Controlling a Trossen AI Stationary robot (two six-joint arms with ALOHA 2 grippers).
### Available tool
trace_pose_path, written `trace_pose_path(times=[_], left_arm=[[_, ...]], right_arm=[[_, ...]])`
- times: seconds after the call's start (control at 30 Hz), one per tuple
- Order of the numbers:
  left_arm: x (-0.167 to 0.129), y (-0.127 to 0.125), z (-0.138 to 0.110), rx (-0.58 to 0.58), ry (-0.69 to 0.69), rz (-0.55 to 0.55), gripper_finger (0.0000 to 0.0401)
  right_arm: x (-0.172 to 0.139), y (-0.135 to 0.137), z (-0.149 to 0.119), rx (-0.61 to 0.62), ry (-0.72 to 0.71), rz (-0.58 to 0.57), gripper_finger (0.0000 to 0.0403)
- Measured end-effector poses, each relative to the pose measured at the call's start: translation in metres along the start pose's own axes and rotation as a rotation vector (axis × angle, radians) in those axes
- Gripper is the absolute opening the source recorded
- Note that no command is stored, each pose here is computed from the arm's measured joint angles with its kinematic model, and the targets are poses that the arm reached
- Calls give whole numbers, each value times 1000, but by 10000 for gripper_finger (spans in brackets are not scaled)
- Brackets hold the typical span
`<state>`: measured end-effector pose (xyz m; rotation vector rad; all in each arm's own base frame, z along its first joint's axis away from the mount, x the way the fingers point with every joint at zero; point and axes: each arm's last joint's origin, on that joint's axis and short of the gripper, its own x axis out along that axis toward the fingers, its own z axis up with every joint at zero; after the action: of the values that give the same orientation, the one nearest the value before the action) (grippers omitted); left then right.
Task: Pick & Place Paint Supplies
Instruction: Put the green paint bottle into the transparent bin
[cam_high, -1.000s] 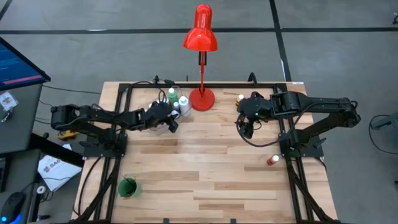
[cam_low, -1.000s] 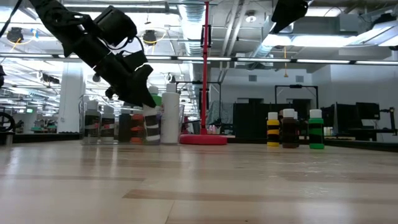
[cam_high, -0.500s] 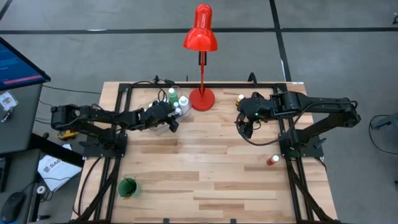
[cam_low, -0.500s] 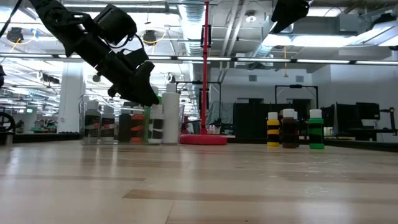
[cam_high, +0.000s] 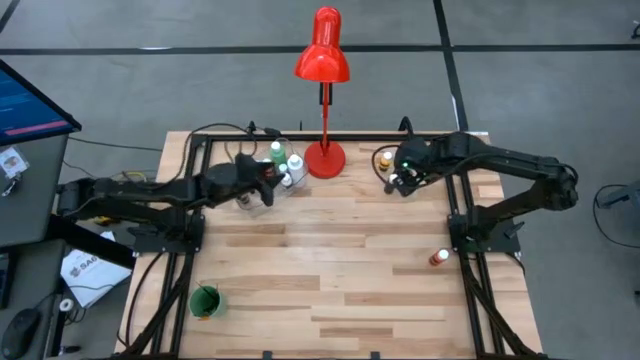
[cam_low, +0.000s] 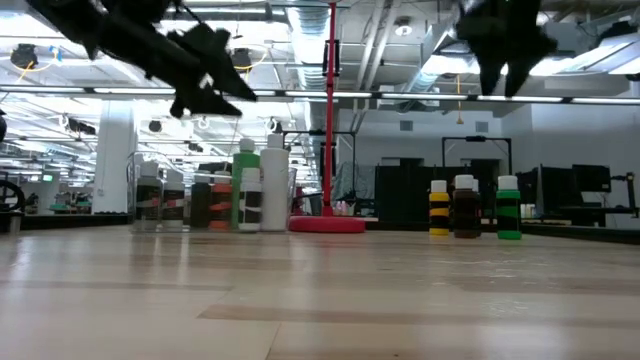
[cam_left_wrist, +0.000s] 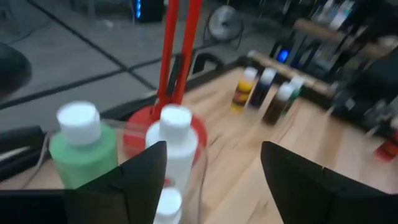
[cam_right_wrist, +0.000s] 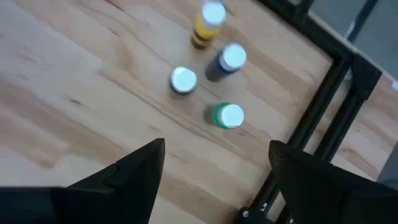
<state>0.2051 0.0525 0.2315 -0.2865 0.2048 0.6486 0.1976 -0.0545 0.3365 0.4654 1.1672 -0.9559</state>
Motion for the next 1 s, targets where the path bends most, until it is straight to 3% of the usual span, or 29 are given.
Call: trace_pose_path(times=[0.23, 0.37, 0.7, 1.0], left_arm=[[-27, 2, 23, -76, -135, -59, 257], [-37, 5, 29, -98, -179, -74, 254], [-42, 6, 32, -106, -196, -80, 253], [-42, 6, 32, -107, -198, -76, 250]], right_arm=[[48, -8, -30, 0, -43, 38, 283], [65, -16, -56, 69, -66, 88, 283], [127, -14, -97, 138, -139, 172, 283], [167, -13, -103, 207, -256, 67, 283]])
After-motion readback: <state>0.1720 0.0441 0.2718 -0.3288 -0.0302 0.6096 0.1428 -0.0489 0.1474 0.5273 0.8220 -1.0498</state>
